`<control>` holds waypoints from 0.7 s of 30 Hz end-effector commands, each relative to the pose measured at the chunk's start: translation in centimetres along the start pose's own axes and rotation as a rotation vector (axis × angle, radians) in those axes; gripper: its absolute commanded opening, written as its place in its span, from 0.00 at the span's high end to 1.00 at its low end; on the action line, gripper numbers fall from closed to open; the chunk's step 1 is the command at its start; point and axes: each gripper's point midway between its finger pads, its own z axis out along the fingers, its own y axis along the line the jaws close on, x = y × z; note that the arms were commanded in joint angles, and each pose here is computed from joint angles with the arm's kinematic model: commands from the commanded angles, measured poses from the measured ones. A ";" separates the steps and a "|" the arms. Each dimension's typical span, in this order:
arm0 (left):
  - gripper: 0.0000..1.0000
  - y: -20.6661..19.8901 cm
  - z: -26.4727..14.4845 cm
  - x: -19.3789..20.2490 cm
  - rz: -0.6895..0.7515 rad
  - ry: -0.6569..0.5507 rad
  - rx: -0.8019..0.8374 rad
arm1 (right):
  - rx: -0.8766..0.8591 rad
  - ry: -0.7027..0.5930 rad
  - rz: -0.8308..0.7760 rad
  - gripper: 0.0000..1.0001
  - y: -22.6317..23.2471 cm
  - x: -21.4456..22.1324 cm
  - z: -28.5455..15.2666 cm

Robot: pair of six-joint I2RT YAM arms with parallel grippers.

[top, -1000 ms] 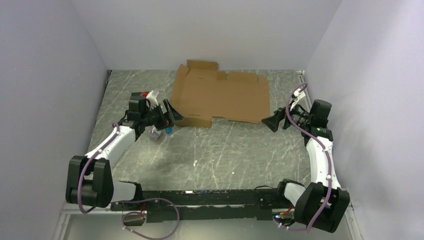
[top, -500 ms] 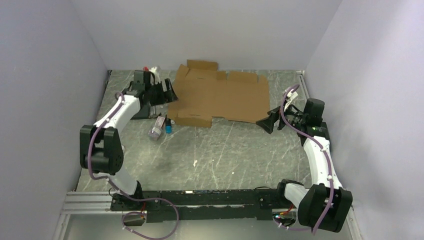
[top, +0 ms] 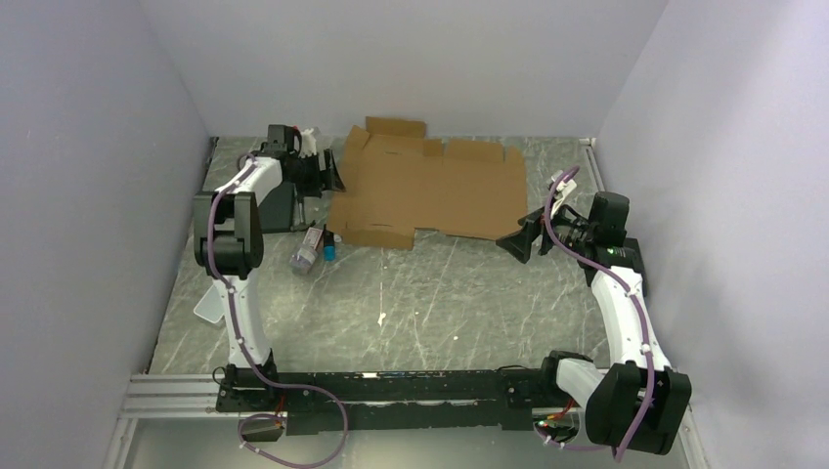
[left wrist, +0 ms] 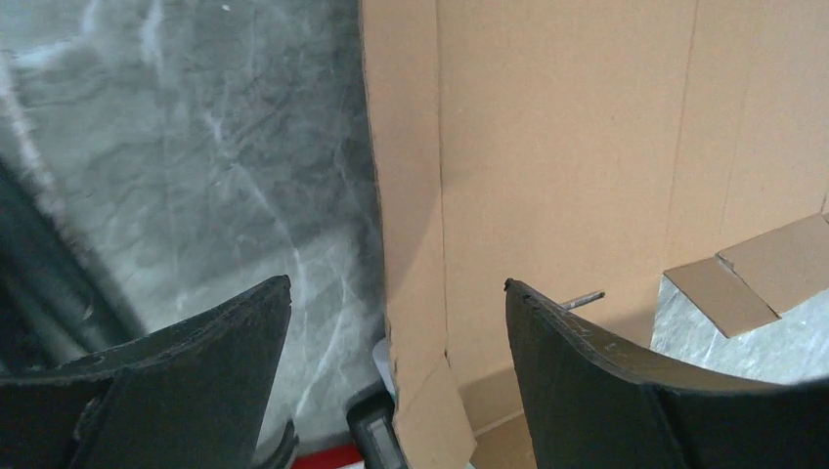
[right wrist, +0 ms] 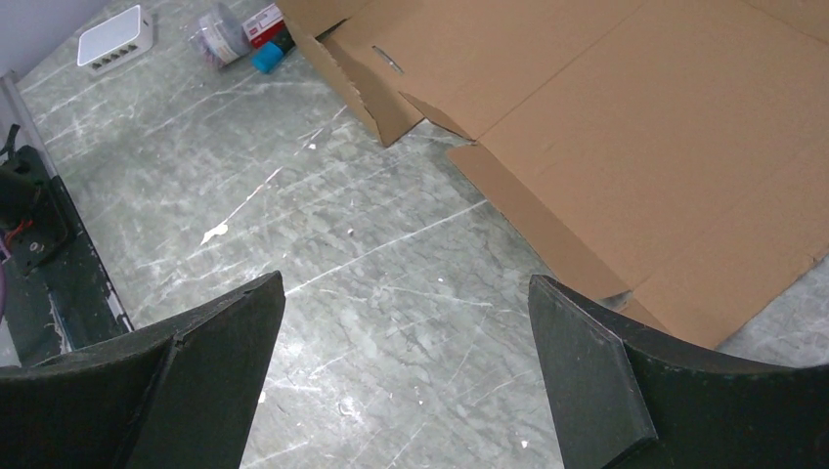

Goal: Fold the paper box

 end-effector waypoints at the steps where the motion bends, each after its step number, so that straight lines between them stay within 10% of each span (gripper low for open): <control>1: 0.15 -1.3 1.0 -0.7 -0.001 0.011 0.160 | -0.003 -0.028 -0.069 0.00 0.3 -1.4 -0.3; 21: 0.51 -1.6 5.2 -2.4 -0.114 -0.015 0.293 | 0.009 -0.023 -0.073 0.00 0.0 -1.3 -0.2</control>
